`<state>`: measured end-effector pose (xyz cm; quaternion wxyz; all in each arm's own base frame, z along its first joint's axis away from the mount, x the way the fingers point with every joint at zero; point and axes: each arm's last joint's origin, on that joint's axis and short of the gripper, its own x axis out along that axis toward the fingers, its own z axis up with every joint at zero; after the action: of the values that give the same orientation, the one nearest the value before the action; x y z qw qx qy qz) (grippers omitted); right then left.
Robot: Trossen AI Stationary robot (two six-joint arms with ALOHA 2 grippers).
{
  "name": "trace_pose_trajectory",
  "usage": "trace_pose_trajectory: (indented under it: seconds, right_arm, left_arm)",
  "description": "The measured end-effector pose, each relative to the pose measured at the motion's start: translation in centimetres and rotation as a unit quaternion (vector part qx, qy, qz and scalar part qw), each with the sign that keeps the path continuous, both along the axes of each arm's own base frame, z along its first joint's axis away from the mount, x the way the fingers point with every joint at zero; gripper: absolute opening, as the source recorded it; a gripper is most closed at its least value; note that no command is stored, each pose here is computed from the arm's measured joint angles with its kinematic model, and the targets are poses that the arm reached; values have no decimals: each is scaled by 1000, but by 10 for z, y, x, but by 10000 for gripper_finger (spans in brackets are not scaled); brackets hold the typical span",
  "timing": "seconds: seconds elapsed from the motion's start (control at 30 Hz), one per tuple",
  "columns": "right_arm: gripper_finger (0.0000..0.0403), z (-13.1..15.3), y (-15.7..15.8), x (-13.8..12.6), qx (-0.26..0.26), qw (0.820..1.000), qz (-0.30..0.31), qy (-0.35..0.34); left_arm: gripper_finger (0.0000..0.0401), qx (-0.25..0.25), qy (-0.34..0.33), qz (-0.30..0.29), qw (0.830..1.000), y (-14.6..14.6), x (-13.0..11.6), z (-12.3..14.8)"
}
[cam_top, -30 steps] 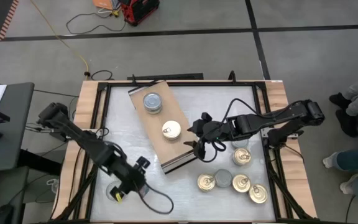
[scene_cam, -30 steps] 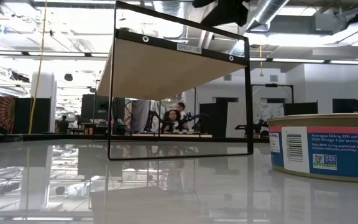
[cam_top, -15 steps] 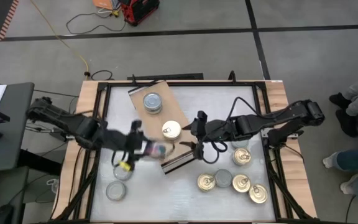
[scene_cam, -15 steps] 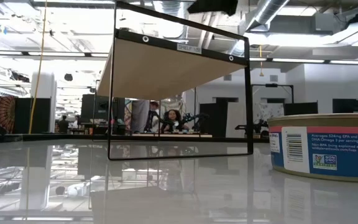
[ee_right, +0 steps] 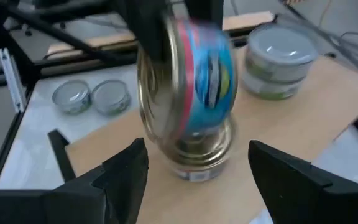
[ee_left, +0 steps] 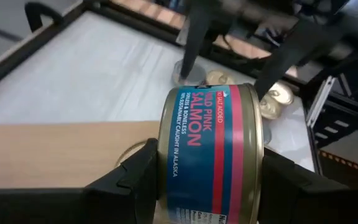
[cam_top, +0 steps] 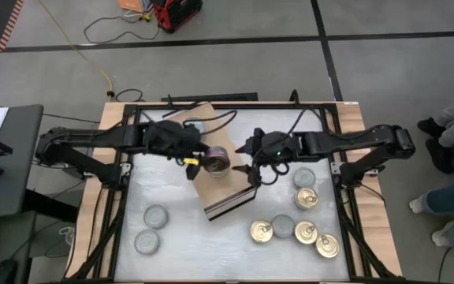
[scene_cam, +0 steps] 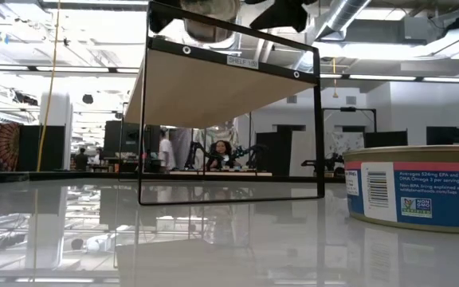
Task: Stack canned seafood by type on shelf
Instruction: Stack the blue tuna can on top of the other blue tuna can on the shelf
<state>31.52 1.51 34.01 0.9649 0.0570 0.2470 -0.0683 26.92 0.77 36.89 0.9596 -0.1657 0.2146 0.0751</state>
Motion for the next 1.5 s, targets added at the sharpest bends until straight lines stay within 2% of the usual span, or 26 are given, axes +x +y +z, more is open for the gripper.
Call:
trace_pose_trajectory:
  seconds: [0.2, 0.33, 0.7, 1.03, 1.5]
  right_arm:
    - [301, 13, -7, -14, 2, 1000, -11, -12]
    - [301, 14, -6, -17, 13, 1000, 10, -7]
    - [301, -5, -17, 2, 50, 997, 48, 16]
    - [301, -1, -28, 6, 58, 997, 56, -14]
    - [301, 1, -30, 7, 59, 997, 52, -23]
  left_arm:
    - [191, -18, 32, 10, 999, 18, 13, -15]
    - [192, -50, 37, 2, 998, 24, 18, -20]
    - [192, -111, 40, -11, 993, 24, 17, -21]
    - [195, -116, 51, 1, 992, 24, 16, -23]
    - [239, -113, 65, 22, 991, 25, 15, -25]
